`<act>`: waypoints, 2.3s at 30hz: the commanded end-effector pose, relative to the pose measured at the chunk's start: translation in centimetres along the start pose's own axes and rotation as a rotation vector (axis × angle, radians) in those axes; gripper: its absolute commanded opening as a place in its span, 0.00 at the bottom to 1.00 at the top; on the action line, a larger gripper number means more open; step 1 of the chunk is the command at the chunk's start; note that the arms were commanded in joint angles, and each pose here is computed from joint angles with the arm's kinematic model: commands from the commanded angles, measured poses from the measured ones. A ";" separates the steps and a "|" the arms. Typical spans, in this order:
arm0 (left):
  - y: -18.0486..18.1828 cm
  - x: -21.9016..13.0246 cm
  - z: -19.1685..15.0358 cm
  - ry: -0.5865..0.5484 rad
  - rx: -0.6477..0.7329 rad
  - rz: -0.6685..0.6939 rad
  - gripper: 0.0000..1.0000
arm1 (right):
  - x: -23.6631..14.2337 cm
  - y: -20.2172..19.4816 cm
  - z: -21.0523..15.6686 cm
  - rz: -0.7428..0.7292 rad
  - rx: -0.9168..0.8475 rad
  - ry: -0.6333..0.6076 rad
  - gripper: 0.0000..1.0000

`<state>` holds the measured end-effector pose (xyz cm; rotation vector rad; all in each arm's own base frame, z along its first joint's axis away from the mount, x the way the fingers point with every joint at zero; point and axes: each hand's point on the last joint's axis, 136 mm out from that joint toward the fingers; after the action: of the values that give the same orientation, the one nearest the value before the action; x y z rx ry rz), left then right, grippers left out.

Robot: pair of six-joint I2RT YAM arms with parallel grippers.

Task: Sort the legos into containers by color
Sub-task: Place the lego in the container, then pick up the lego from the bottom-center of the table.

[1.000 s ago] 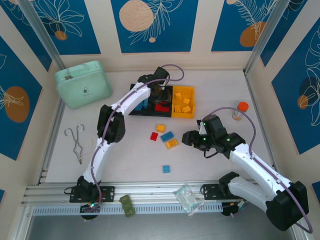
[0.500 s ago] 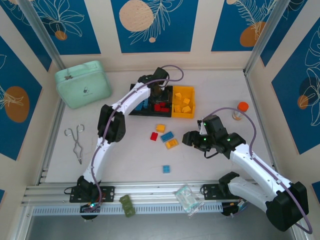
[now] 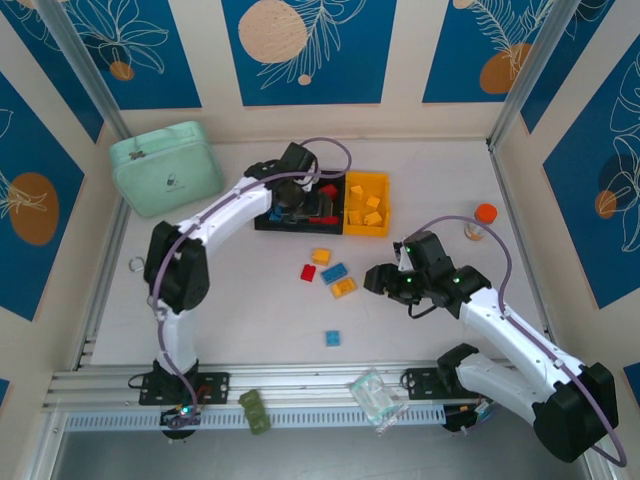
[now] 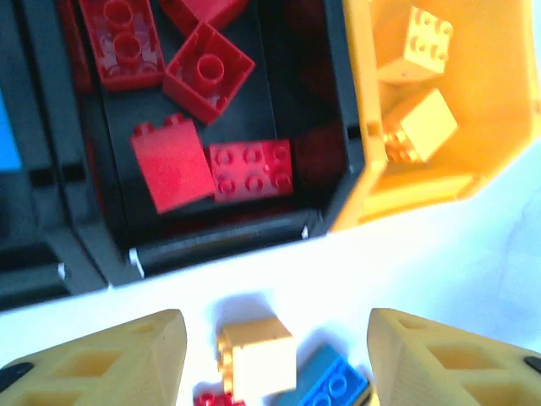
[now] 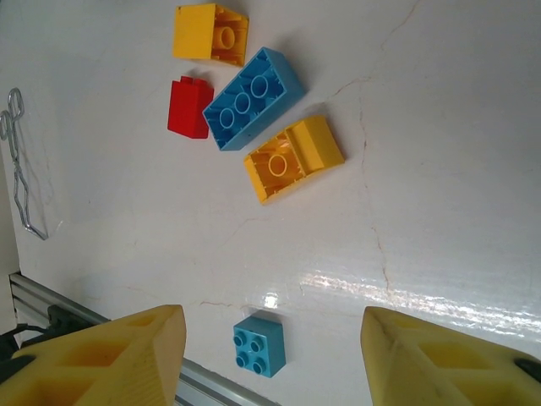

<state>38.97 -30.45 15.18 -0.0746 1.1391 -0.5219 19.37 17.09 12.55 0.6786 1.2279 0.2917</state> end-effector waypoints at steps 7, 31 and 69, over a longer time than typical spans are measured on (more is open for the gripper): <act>0.1 -3.1 -7.3 -0.028 -0.012 -0.103 0.59 | 0.7 0.6 -1.0 -0.040 -0.037 0.011 0.64; 4.2 -3.8 -20.5 0.003 -0.239 -0.104 0.61 | 9.4 0.5 0.4 -0.321 0.026 0.087 0.79; 3.6 -2.6 -20.4 0.024 -0.236 -0.109 0.59 | 9.2 -3.3 0.8 -0.560 -0.006 0.038 0.21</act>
<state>21.18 -20.84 6.44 -0.3347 1.2452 -0.4395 23.17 20.30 2.72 0.3292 1.4150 -0.1529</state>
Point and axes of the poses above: each hand's point on the last joint's axis, 136 mm out from that joint toward the fingers, its own x axis out along the fingers, its own y axis along the line the jaws close on, z = x × y, and after that the axes turned 7 degrees about x, right-handed
